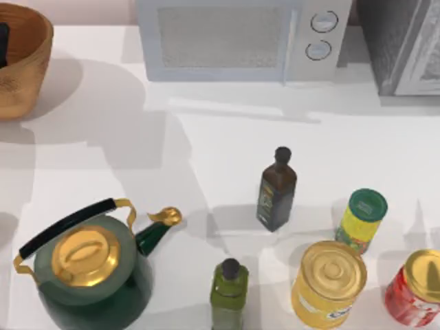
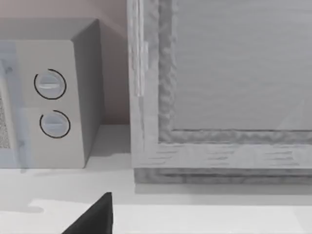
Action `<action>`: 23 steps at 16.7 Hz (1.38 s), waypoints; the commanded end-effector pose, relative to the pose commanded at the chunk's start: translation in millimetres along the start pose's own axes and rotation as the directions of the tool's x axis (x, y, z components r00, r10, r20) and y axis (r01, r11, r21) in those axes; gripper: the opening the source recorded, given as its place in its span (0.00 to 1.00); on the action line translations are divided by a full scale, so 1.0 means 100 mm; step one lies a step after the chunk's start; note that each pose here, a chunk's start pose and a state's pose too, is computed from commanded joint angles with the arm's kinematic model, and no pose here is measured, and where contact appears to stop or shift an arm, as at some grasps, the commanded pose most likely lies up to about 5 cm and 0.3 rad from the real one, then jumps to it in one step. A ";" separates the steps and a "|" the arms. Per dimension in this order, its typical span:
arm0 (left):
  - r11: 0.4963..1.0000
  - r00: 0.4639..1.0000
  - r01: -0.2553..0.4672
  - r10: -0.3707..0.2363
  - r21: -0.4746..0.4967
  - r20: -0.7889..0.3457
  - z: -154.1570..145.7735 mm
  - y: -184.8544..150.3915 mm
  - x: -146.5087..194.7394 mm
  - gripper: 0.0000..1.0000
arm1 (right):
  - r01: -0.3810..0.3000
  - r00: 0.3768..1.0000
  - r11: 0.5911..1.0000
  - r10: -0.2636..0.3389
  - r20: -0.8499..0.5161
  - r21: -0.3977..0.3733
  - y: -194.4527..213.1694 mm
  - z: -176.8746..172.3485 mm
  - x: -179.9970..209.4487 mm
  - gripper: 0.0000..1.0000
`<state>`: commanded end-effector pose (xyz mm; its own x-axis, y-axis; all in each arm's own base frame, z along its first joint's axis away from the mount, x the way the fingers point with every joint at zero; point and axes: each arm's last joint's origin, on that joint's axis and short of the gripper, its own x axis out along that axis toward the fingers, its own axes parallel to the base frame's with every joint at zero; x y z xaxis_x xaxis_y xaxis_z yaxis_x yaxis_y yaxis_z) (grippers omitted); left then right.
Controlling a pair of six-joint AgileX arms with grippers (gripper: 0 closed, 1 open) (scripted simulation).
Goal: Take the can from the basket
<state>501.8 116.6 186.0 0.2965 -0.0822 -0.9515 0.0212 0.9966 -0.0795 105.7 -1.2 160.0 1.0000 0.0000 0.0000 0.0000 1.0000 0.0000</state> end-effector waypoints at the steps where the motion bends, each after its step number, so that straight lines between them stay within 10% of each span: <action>1: 1.000 1.000 0.000 0.000 0.000 0.000 0.00 0.00 0.00 1.00 | 0.000 1.000 1.000 0.000 0.000 0.000 0.00 0.00 0.00 1.00; 15: 1.000 1.000 0.000 0.000 0.000 0.000 0.00 0.00 0.60 1.00 | 0.000 1.000 1.000 0.000 0.000 0.000 0.00 0.00 0.00 1.00; 23: 1.000 1.000 0.000 0.000 0.000 0.000 0.00 0.00 0.60 0.40 | 0.000 1.000 1.000 0.000 0.000 0.000 0.00 0.00 0.00 1.00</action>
<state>519.6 111.7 128.9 0.2965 -0.0822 -0.9515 0.0212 0.9966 -0.0795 105.7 -1.2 160.0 1.0000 0.0000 0.0000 0.0000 1.0000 0.0000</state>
